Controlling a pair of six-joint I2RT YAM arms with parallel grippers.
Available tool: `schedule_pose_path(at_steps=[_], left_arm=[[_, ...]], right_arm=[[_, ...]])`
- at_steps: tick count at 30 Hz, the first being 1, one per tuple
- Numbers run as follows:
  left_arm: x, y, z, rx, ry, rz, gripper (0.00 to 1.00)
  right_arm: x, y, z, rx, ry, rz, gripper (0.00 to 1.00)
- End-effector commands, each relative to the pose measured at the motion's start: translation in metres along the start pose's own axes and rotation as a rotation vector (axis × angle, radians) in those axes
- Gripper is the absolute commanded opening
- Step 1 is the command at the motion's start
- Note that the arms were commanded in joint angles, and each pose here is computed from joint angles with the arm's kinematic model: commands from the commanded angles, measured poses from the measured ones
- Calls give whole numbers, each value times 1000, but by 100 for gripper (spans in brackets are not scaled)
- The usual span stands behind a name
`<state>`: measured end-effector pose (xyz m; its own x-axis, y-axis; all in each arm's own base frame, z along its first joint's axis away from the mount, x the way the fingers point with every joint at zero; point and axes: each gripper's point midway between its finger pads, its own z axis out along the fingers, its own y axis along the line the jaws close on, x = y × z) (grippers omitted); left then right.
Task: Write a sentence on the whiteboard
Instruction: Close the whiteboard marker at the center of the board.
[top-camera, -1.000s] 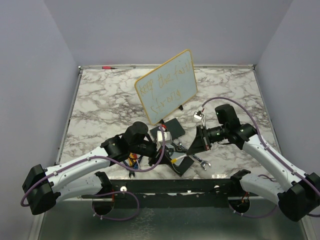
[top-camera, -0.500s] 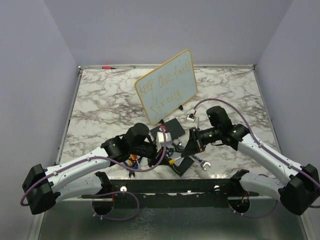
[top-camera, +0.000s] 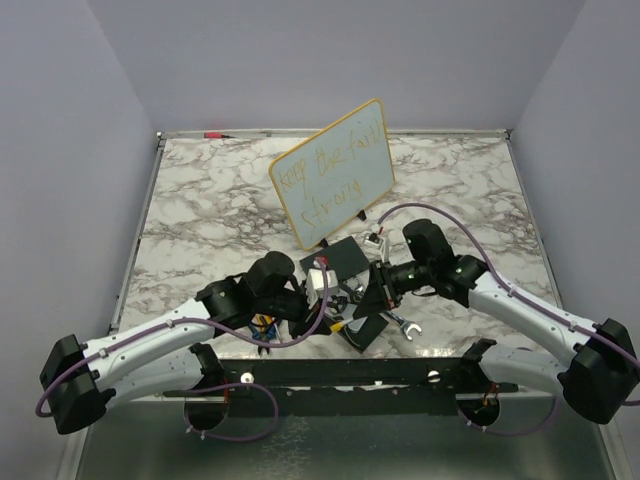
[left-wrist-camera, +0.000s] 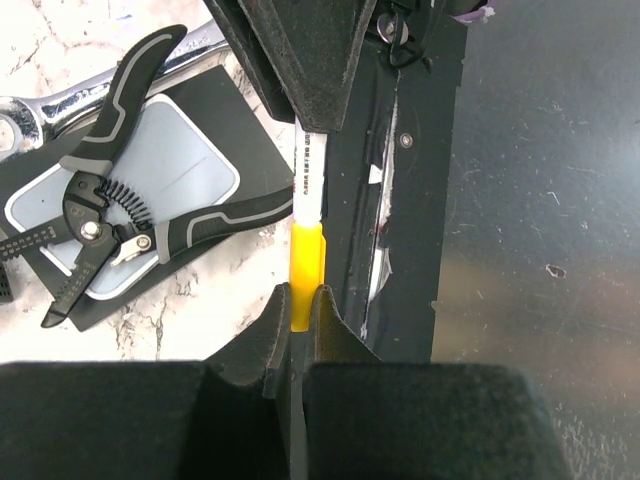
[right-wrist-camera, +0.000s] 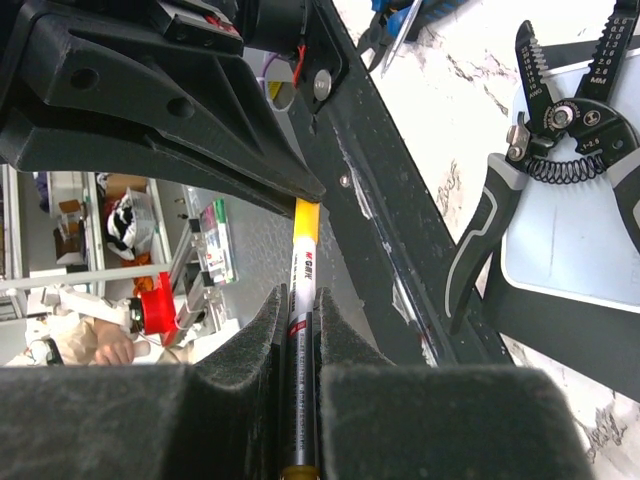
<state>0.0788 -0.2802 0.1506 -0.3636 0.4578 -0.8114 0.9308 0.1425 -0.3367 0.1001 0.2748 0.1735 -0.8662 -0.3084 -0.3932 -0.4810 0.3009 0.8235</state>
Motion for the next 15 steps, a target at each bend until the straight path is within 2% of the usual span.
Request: schedule_pose_path(at_steps=[1,15], left_arm=[[-54,15,-8,-110,-209,98,0],[-68,8,-19,-108,-285,120,0]], right_arm=[[14,15,12,-81,57,18,5],[27,27,30,-132,113,13,4]])
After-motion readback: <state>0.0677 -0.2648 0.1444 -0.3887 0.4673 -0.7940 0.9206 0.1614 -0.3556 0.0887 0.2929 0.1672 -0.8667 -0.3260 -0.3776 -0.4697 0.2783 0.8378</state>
